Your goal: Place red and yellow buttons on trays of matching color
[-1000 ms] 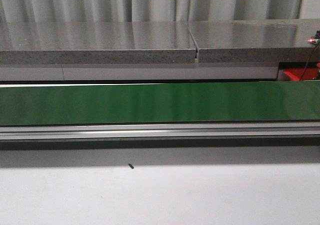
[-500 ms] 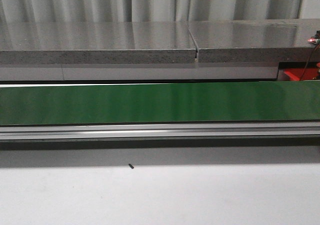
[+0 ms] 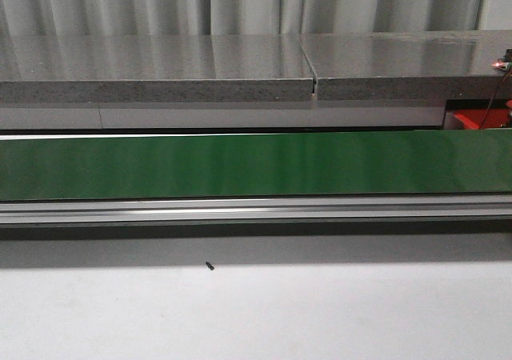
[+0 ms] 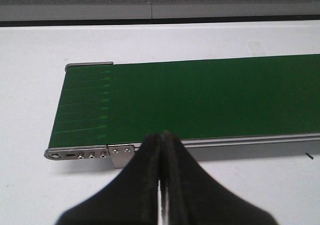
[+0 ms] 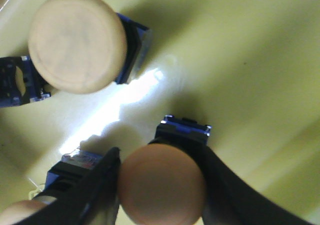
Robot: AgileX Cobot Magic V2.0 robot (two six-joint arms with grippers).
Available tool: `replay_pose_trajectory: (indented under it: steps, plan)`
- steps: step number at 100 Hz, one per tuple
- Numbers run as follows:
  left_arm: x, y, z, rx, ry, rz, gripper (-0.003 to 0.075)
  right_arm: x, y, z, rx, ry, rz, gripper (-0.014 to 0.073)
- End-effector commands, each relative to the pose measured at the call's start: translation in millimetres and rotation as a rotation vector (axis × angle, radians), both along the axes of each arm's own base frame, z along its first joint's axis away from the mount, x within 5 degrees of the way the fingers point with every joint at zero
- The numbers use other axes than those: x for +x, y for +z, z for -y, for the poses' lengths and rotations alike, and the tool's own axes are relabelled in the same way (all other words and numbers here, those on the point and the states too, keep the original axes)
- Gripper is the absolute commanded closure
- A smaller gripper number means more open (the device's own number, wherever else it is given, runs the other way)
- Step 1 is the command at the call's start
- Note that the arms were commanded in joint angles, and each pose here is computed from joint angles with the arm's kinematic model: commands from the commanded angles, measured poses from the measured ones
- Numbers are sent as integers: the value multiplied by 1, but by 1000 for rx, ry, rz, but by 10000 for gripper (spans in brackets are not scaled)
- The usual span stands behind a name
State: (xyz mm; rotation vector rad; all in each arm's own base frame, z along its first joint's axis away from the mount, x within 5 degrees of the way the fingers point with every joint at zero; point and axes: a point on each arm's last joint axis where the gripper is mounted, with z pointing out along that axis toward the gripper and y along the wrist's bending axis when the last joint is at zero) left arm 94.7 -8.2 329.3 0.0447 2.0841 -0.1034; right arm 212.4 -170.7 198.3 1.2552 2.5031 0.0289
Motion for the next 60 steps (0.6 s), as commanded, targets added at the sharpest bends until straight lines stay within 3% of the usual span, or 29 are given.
replay_pose_trajectory:
  steps: [1,12,60]
  plan:
    - [2,14,1,-23,3,95,741,2,13,5,-46,-14,56,260]
    - [2,14,1,-23,3,95,741,2,15,4,-45,-19,65,140]
    - [2,14,1,-23,3,95,741,-23,73,-18,-171,12,177,138]
